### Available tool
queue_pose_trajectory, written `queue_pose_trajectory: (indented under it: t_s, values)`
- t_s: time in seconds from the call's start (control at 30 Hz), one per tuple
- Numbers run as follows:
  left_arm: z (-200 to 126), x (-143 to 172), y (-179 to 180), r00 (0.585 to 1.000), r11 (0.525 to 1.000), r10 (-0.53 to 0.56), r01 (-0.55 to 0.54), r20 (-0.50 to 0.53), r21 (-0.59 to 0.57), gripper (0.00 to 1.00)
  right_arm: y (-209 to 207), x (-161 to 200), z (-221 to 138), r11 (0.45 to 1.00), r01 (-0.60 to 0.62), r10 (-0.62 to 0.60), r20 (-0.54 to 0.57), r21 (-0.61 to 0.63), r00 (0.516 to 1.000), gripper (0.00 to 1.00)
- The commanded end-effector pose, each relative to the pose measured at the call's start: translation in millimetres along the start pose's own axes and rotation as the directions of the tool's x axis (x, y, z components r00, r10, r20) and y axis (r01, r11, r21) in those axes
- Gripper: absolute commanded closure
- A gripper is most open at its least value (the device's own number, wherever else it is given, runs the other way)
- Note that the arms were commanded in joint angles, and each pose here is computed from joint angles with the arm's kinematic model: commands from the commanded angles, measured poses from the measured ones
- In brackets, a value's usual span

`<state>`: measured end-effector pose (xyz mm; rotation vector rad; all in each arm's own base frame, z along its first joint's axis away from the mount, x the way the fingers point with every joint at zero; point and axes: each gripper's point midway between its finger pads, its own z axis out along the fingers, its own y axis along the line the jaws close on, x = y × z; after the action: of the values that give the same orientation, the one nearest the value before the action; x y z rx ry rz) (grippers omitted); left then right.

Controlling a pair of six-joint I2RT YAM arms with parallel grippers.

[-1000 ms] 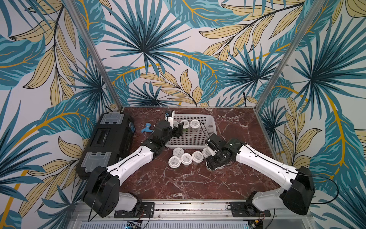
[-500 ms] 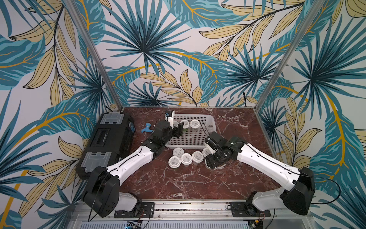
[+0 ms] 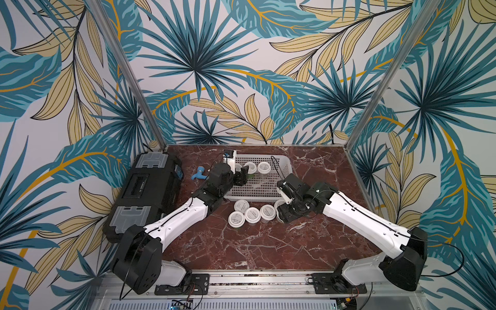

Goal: Put the yogurt in the basket
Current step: Pick up the yogurt from the center of the board.

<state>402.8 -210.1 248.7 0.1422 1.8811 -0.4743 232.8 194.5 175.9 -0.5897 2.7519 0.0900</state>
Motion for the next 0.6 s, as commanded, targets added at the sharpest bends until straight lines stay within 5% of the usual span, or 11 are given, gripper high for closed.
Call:
queue_pose_trajectory:
  t_s: [0.0, 0.57]
  values:
    - [-4.0, -1.1, 4.3, 1.000, 1.000, 0.008, -0.008, 0.017, -0.010, 0.28, -4.0, -3.9, 0.5, 0.999, 0.021, -0.021, -0.008, 0.040, 1.000, 0.33]
    - [-6.6, -1.4, 5.9, 1.000, 1.000, 0.008, -0.008, 0.020, -0.010, 0.28, -4.8, -64.0, -6.6, 0.998, 0.021, -0.025, 0.065, 0.061, 0.998, 0.35]
